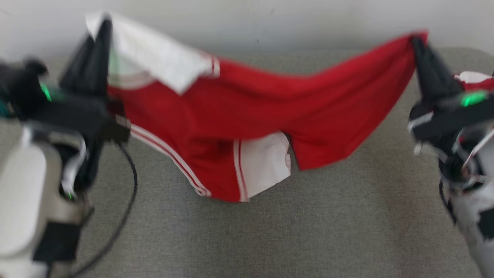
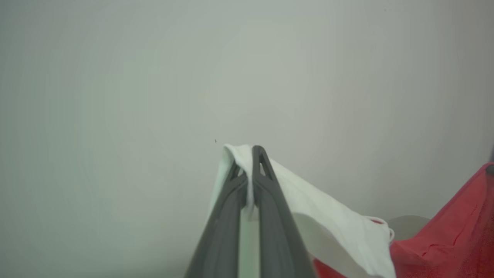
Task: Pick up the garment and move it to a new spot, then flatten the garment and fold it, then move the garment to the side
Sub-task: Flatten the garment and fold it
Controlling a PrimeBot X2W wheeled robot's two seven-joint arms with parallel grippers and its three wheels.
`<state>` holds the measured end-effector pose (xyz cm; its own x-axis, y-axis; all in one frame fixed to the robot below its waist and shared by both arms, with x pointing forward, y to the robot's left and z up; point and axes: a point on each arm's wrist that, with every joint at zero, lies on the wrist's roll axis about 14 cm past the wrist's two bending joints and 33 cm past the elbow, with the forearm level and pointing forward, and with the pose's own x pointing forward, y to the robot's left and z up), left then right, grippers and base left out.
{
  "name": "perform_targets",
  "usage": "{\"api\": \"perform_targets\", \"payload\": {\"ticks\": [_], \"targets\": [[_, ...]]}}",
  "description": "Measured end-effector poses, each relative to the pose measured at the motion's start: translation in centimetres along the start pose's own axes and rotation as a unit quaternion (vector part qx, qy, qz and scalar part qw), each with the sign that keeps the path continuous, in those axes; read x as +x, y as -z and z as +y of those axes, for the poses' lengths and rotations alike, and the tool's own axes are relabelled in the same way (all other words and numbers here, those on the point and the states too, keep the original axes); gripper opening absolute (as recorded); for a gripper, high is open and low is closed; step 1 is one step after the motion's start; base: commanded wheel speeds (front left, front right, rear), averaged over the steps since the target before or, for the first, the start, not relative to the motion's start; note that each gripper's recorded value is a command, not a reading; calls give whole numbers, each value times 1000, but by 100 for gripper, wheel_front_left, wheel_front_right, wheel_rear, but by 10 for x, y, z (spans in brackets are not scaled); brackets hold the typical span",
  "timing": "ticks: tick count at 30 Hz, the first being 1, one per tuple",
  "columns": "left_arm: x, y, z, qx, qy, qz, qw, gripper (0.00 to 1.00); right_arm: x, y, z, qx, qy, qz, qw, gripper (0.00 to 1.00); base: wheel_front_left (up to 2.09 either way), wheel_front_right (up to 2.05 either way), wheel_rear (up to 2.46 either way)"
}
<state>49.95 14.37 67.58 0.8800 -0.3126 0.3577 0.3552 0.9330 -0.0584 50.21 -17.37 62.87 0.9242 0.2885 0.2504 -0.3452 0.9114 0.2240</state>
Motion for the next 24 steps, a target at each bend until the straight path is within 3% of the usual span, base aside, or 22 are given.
{"api": "perform_targets", "payload": {"ticks": [3,5,13,24], "targets": [[48,-22,1,17,26,-14,999,0,40,-23,-9,11,0,-16,1000,0,0,0,0],[77,-33,7,0,27,-25,999,0,65,-34,-13,28,-2,-20,999,0,0,0,0],[164,-52,25,31,33,-36,998,0,146,-73,-17,21,-19,-42,999,0,0,0,0],[228,-76,35,29,21,-71,997,0,189,-88,-46,-51,14,-30,998,0,0,0,0]]}}
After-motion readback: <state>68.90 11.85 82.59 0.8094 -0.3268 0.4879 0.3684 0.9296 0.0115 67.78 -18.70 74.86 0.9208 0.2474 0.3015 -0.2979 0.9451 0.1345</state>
